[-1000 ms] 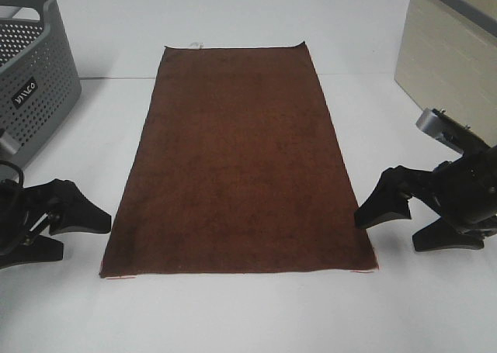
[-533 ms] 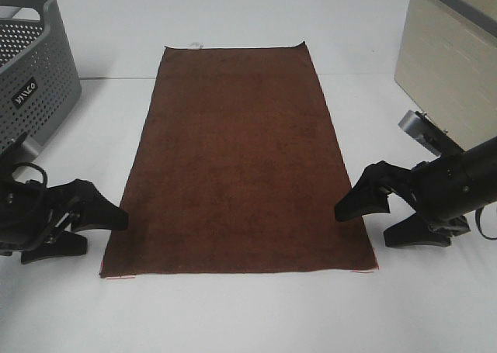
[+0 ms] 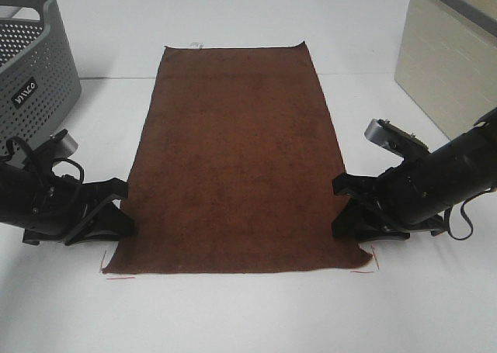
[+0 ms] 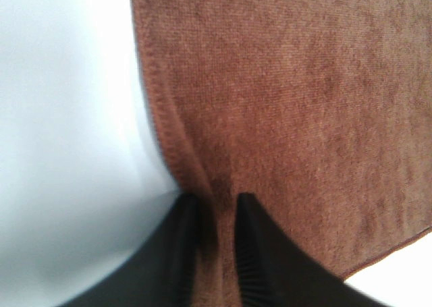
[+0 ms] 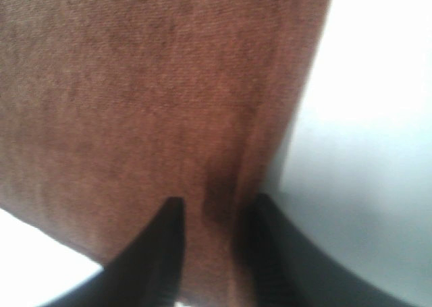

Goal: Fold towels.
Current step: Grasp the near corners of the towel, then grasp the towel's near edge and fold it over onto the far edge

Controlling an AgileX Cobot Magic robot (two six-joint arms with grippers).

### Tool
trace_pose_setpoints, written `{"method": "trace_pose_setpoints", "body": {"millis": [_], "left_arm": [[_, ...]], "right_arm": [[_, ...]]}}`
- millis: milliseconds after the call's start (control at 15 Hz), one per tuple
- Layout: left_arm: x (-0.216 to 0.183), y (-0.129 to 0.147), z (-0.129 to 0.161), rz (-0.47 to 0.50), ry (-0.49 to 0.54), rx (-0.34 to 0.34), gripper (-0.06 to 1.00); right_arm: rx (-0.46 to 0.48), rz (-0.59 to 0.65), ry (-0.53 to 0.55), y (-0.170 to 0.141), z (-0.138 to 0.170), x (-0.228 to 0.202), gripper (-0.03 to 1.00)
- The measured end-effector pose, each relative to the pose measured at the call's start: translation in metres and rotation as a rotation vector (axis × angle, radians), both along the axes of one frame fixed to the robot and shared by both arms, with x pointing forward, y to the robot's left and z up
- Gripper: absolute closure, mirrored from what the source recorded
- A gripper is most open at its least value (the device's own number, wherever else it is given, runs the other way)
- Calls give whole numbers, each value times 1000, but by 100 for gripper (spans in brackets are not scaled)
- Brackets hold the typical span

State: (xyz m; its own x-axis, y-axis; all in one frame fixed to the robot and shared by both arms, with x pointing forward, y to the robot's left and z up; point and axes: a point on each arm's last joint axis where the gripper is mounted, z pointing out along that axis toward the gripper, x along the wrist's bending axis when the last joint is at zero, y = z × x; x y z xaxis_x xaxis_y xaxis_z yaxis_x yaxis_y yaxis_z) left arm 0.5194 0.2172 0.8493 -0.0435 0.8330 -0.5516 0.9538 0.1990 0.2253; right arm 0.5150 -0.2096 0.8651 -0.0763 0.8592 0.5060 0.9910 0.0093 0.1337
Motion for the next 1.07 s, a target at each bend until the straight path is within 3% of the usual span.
{"method": "trace_pose_setpoints", "body": {"millis": [67,133,200,533,733,1067], "left_arm": [[0,0,0,0,-1,0,90],[1,0,0,0,-2,0,94],[1,0,0,0,-2,0,94],[-2,-1,14,-8,10,-17,94],[-10,0,33,-32,6,-12,94],[-68,9,39,-42,61,7,94]], "right_arm": [[-11,-2,-5,-1,-1,1,81],[-15,-10,3,-1,-3,1,92],[-14,-31,16,-1,-3,1,97],[-45,-58,26,-5,18,-5,97],[-52,-26,86,-6,31,-15,97],[-66,-38,207,-13,23,-65,97]]}}
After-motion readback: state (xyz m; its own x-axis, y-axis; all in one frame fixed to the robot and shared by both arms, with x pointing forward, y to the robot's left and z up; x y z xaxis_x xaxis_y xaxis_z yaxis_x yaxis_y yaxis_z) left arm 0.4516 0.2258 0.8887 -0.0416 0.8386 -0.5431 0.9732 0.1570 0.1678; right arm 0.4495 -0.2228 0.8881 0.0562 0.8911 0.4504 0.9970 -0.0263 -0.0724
